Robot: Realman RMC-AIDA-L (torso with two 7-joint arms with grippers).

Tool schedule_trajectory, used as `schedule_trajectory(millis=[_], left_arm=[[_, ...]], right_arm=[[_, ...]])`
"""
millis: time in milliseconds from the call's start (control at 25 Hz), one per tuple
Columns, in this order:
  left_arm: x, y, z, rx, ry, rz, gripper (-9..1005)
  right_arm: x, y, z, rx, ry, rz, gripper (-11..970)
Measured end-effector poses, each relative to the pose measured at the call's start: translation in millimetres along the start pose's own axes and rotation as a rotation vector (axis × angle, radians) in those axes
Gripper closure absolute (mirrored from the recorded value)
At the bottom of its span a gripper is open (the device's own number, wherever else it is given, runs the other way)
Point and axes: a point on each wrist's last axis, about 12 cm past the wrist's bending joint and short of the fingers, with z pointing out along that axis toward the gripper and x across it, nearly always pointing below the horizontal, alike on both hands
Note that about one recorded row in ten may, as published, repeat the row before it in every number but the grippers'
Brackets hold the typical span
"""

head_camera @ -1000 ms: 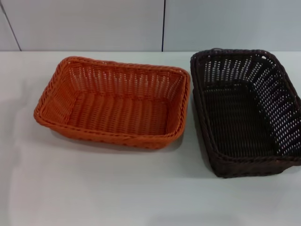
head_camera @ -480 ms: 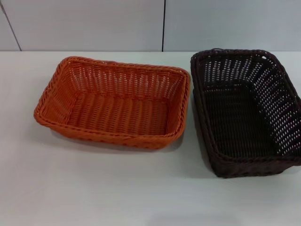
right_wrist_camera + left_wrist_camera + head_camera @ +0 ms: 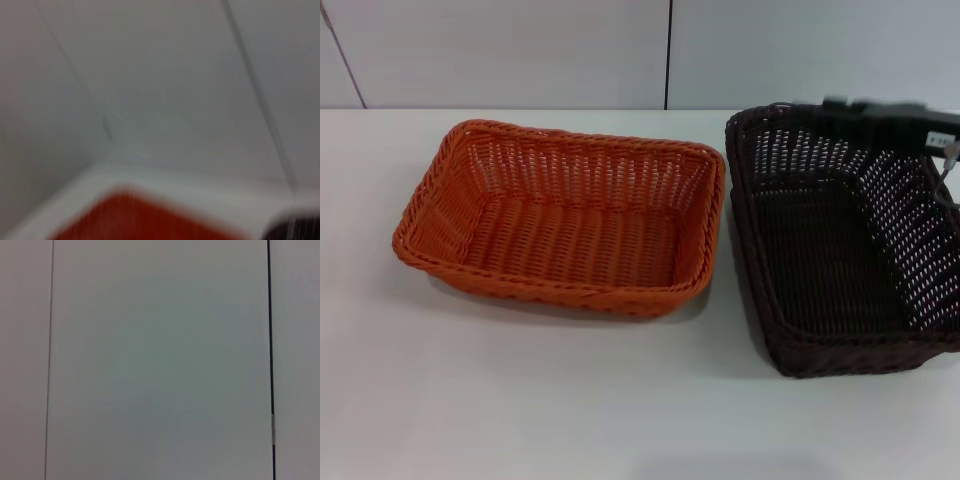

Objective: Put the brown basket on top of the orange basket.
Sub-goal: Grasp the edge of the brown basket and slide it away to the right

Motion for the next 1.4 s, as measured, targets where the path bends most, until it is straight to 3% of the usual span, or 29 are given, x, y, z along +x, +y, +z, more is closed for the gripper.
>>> schedule_trajectory(millis=[160,400,600,840,1160,1400], left_arm=[[1,0.3,0,-0.002,0.011,0.002,215],[3,2.9,2,-0.013,0.026,0.011,215],[4,5.3,2,-0.028,0.029,0.009,215],[4,7.3,2,-0.039,0.031,0.008,214],[4,10.0,1,-0.053,0.033,0.007,214],[5,11.1,-1,-0.057,0.037,0.006,215]], right_arm=[[-19,9.6,-5,-0.065,0.287,0.057,301],[-45,43.1,-30,-0.152,0.384,-0.064,303],[-54,57.4,-42,-0.185,0.570,-0.106,302],[-58,63.0,-52,-0.144,0.797,-0.158,303],[-66,57.2,-52,-0.047,0.839,-0.201,302],[-59,63.3,-36,-0.039,0.898,-0.281,302]])
